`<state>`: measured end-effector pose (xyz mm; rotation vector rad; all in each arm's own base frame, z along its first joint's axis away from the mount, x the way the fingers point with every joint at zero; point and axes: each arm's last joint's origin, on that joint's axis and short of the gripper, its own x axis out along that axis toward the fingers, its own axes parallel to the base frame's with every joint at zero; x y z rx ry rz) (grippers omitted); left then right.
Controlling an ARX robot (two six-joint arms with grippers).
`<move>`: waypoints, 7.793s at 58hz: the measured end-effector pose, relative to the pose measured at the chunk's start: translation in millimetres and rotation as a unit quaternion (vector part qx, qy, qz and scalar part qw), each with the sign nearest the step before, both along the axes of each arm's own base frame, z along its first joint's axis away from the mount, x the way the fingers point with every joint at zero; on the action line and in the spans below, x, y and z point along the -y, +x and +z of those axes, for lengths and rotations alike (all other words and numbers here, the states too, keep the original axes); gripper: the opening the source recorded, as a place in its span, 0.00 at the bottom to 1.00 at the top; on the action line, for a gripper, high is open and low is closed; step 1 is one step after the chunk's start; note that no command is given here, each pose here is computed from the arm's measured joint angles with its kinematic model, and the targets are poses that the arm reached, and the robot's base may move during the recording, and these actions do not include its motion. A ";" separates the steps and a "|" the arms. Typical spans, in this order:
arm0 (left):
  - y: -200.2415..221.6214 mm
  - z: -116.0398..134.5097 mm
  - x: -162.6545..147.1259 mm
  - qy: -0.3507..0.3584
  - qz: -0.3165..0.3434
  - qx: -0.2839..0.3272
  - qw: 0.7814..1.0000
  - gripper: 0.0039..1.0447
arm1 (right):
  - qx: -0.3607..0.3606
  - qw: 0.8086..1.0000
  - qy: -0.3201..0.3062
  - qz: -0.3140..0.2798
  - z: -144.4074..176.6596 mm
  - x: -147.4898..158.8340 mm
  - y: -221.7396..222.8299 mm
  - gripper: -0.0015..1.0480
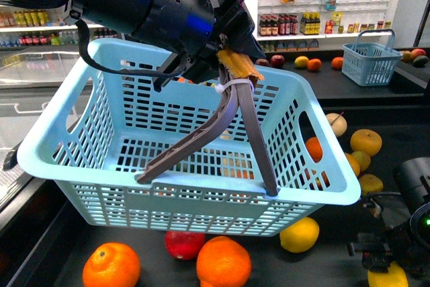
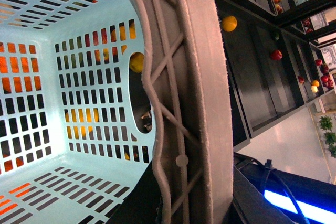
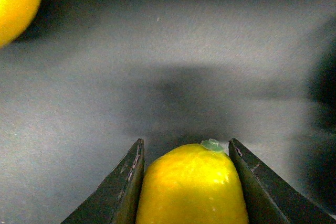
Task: Pick lemon from shelf
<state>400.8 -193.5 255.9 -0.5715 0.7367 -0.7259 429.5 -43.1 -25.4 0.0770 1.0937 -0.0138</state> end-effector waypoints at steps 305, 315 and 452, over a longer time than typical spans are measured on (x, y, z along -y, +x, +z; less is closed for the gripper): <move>1.8 -0.3 -3.8 0.003 0.006 0.001 1.000 0.12 | 0.016 0.959 0.125 -0.252 -31.6 -132.0 76.3 0.68; 1.2 -0.2 -2.8 0.001 0.003 0.000 1.000 0.12 | 0.027 0.968 0.104 -0.228 -32.5 -125.0 69.2 0.68; 1.7 -5.8 0.1 0.001 0.000 -0.012 1.000 0.11 | 0.165 0.934 0.280 -0.146 196.5 -137.2 -1.3 0.67</move>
